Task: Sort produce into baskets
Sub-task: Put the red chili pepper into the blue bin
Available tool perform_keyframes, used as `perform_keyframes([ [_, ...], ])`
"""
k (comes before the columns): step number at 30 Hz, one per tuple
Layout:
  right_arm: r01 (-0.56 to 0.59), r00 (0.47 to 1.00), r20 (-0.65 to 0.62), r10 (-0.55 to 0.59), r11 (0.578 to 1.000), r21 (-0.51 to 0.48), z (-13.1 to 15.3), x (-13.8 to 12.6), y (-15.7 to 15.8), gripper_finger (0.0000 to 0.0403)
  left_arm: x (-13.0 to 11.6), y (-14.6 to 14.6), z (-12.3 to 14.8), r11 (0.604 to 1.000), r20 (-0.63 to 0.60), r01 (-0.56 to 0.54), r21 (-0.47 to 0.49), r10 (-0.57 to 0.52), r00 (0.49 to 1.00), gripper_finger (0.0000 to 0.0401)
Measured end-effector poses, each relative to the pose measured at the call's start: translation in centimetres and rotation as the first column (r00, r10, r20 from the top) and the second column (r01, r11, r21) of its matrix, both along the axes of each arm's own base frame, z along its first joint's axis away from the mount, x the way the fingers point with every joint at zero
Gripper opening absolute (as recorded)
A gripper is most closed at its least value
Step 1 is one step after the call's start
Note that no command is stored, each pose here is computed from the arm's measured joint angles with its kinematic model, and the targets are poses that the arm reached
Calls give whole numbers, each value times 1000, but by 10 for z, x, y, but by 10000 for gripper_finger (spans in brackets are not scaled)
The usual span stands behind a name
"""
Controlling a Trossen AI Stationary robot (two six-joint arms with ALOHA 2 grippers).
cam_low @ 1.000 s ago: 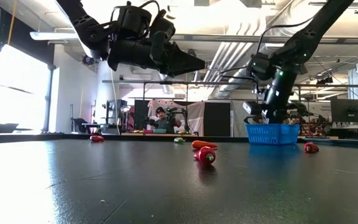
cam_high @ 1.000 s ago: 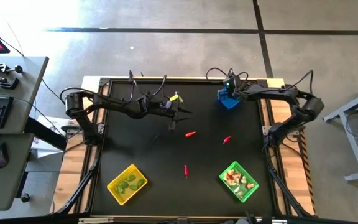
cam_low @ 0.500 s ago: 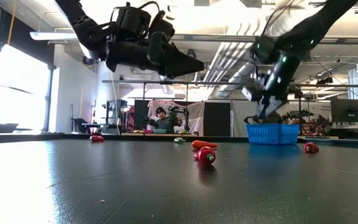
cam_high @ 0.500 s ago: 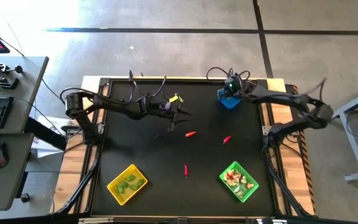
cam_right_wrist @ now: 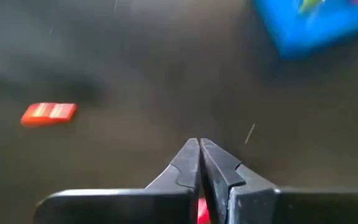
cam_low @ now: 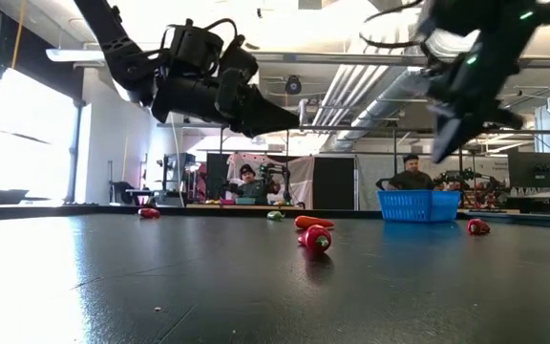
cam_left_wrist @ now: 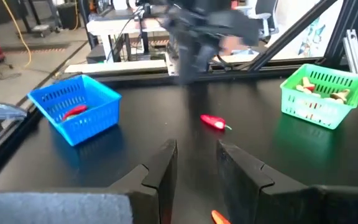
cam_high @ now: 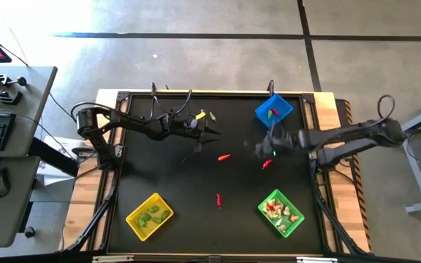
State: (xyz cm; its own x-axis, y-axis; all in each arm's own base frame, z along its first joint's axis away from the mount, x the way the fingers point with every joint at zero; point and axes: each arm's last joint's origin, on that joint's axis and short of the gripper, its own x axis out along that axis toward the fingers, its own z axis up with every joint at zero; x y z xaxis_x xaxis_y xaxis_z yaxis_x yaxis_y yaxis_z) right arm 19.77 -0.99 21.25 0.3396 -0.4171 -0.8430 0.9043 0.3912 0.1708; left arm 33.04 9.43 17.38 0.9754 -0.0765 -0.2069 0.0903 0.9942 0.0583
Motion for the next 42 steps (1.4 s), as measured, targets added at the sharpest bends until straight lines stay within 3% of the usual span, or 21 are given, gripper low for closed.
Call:
perform_keyframes([
  [4, 95, 993, 48, -105, 981, 171, -5, -4, 36, 15, 0, 0, 1, 1000, 13, 3, 19, -3, 1000, 97],
  [8, 227, 968, 52, -247, 940, 255, -16, -2, 58, 58, 0, 0, 1, 1000, 12, 3, 19, -3, 1000, 97],
  [14, 381, 923, -36, -384, 896, 229, -42, 6, 65, 141, 1, -1, 1, 1000, 12, 8, 27, -9, 1000, 97],
  [20, 451, 892, -64, -447, 877, 166, -62, 16, 62, 164, 0, -1, 0, 999, 5, 10, 34, -11, 1000, 97],
  [30, 474, 880, -99, -465, 874, 110, -83, 26, 56, 123, 0, -1, 0, 999, 5, 10, 34, -10, 1000, 97],
  [39, 380, 923, -86, -375, 923, 56, -75, 25, 53, 20, 0, 1, -1, 1000, -10, 5, 29, -4, 1000, 97],
  [42, 330, 943, -62, -327, 943, 45, -64, 23, 47, 12, -1, 3, -1, 1000, -12, -1, 28, 1, 1000, 97],
])
